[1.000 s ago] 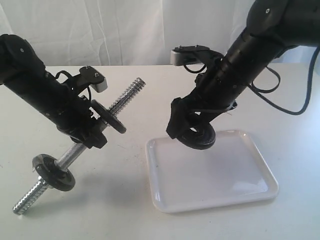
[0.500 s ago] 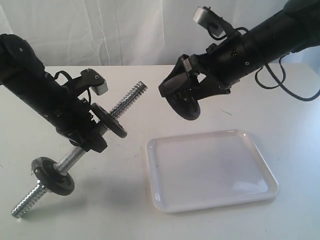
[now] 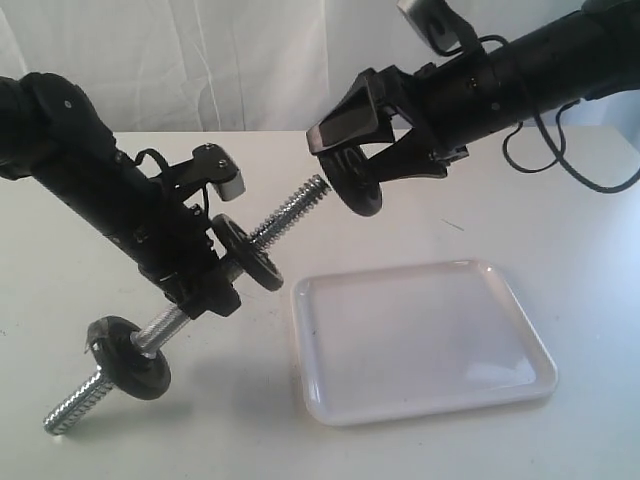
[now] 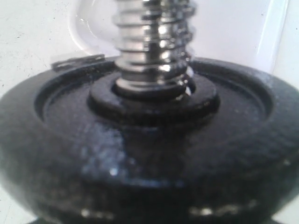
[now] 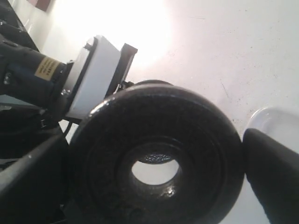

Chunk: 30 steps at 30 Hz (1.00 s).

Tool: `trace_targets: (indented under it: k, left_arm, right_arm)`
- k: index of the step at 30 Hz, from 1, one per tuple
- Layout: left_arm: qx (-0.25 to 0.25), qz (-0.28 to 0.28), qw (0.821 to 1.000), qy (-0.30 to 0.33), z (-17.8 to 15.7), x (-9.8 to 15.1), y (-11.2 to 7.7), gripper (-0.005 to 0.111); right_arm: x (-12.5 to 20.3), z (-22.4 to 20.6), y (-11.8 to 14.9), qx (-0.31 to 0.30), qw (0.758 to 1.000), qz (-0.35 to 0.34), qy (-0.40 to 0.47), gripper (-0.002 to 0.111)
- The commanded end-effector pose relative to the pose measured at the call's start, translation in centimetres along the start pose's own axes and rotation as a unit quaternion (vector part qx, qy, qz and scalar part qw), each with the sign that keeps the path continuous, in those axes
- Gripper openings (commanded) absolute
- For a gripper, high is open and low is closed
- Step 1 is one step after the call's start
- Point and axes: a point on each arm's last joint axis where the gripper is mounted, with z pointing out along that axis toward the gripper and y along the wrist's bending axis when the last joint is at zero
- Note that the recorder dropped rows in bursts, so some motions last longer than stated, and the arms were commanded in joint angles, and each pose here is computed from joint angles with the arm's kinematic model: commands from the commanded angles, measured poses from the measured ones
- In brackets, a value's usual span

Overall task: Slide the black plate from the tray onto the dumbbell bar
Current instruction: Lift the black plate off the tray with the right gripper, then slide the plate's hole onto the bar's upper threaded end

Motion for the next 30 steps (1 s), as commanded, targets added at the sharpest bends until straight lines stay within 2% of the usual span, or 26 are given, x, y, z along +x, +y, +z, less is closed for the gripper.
trace_targets:
  k: [1, 15, 30]
  left_arm:
    - [0.005, -0.019, 0.997, -0.071, -2.5, -2.0, -1.1, 0.0]
    - [0.056, 0.01, 0.994, -0.098, -2.6, -2.5, -2.1, 0.0]
    - [0.059, 0.029, 0.992, -0.108, -2.7, -2.7, -2.1, 0.0]
  right_arm:
    - [-0.3, -1.7, 0.4, -0.04, 0.999, 0.012, -0.022, 0.0]
    - [-0.1, -1.0, -4.1, -0.04, 0.996, 0.075, -0.026, 0.0]
    - [-0.6, -0.3, -4.0, -0.046, 0.994, 0.092, -0.021, 0.0]
